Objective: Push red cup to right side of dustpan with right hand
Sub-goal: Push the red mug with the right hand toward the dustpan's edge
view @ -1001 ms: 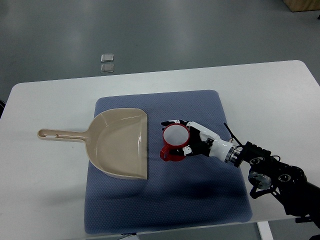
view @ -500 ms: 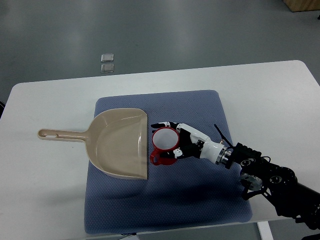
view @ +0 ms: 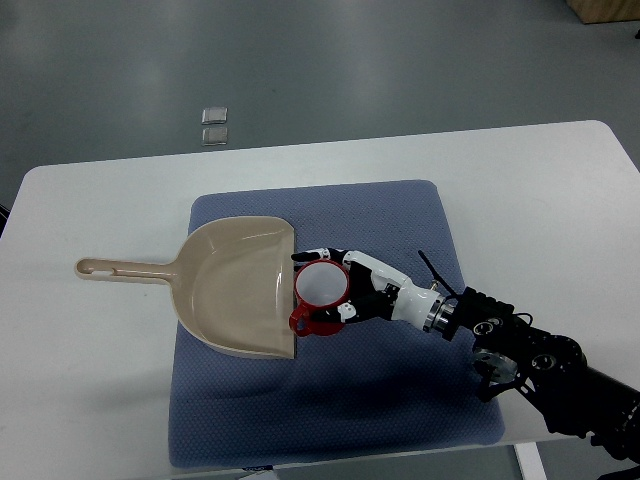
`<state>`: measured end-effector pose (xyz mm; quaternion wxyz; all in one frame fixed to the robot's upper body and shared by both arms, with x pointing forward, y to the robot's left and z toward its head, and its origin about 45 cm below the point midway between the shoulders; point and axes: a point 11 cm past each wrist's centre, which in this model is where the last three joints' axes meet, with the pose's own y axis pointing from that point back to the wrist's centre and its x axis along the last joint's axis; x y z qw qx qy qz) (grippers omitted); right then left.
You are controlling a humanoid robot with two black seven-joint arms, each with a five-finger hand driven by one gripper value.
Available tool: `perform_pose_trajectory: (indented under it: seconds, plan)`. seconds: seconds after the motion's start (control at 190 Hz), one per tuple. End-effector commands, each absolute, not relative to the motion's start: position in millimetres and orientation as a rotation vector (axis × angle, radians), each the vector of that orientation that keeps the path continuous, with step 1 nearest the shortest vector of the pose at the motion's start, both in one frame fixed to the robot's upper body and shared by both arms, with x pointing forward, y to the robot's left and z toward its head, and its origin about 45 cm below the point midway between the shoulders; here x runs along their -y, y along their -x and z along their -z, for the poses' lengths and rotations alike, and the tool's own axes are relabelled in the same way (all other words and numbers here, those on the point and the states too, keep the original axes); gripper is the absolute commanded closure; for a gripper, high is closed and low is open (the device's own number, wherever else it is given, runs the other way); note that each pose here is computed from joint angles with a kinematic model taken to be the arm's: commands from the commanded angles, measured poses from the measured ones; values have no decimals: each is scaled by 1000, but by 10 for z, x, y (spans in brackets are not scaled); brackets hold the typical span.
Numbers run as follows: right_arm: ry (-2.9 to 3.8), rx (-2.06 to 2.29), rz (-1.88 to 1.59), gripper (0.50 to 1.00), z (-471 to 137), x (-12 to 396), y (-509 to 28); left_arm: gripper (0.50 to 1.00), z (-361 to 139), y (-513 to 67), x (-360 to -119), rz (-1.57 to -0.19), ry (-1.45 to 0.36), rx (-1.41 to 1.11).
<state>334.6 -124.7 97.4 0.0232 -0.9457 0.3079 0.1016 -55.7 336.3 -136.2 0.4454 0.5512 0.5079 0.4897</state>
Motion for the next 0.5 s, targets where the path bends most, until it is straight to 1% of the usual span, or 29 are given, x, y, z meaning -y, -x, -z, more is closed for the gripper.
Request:
perform_pose_trajectory:
  seconds: [0.0, 0.174, 0.495]
  plan:
    - [2924, -938, -311, 564, -997, 1222, -3333, 500, 1361, 557, -3364, -1214, -1366, -1258]
    - [2921, -914, -315, 564, -1021, 1198, -3319, 500, 1362, 556, -3358, -1212, -1364, -1259]
    - [2914, -934, -294, 564, -1066, 1274, -3382, 500, 1362, 558, -3358, -1212, -1366, -1260]
